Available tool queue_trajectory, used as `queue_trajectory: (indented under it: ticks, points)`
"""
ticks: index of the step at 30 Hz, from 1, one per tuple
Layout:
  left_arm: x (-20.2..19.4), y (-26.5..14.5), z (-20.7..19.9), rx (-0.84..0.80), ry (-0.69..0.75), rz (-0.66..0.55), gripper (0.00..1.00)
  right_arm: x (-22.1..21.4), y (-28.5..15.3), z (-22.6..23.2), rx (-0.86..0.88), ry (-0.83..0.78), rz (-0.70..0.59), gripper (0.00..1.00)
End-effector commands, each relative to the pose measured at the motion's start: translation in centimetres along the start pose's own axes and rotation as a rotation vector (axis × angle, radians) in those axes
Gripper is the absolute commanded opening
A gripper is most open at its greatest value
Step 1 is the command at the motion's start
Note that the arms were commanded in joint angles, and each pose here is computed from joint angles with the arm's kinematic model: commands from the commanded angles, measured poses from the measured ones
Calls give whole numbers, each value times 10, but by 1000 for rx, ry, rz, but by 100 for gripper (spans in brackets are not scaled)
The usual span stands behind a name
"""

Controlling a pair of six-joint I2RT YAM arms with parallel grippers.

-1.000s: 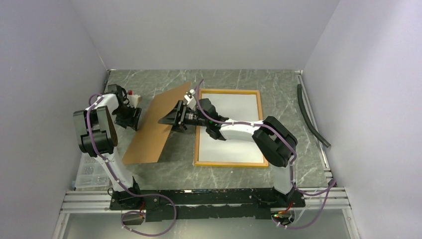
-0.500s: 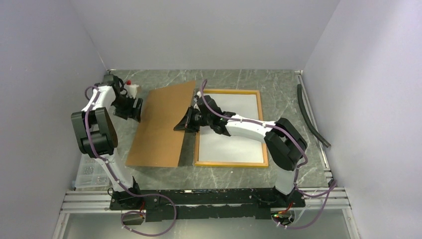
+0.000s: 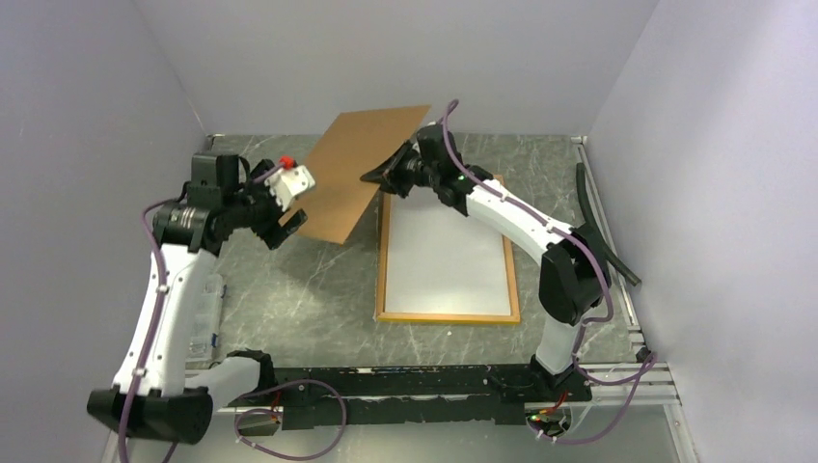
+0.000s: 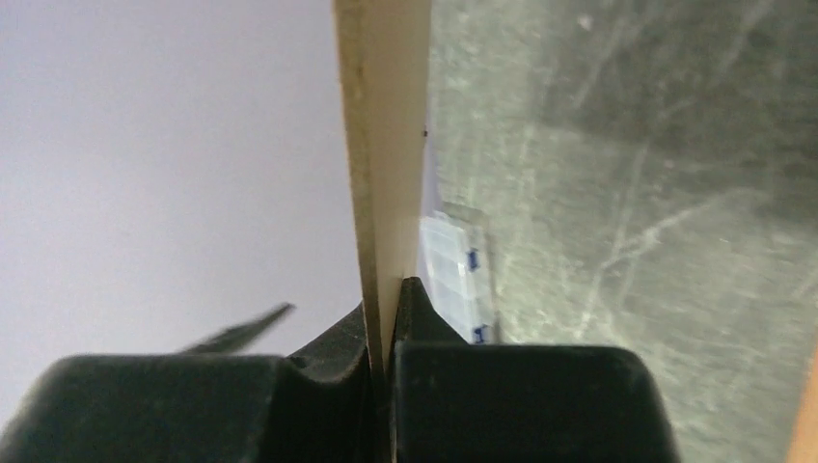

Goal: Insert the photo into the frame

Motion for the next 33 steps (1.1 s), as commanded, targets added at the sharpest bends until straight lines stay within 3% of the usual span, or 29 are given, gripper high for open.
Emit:
queue_trajectory:
  ticks: [1, 6, 12, 15, 24, 33]
  points:
    - [-16, -10, -10, -3, 126, 47, 84, 18, -34, 93, 227, -30, -52, 0]
    - [-10, -32, -24, -15, 247, -28, 86, 15, -32, 91, 266, 33, -16, 0]
    - [4, -49, -25, 147, 456, -249, 86, 4, -36, 90, 340, 83, 47, 0]
    - [10, -56, -32, 135, 524, -314, 83, -2, -36, 91, 353, 102, 63, 0]
    - [-2, -58, -56, -25, 589, -327, 76, -19, -26, 97, 374, 141, 110, 0]
    - [-15, -75, -68, -3, 751, -291, 76, -19, -25, 96, 369, 147, 116, 0]
Point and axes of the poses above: each gripper's point midway between its finger pads, its own y axis out along the fingers, its own z axis along the line the jaws close on, x = y × z, the point moved 8 cm from there along -y, back along the fingers, and after that the axes turned 9 degrees about -y, right-handed, at the moved point
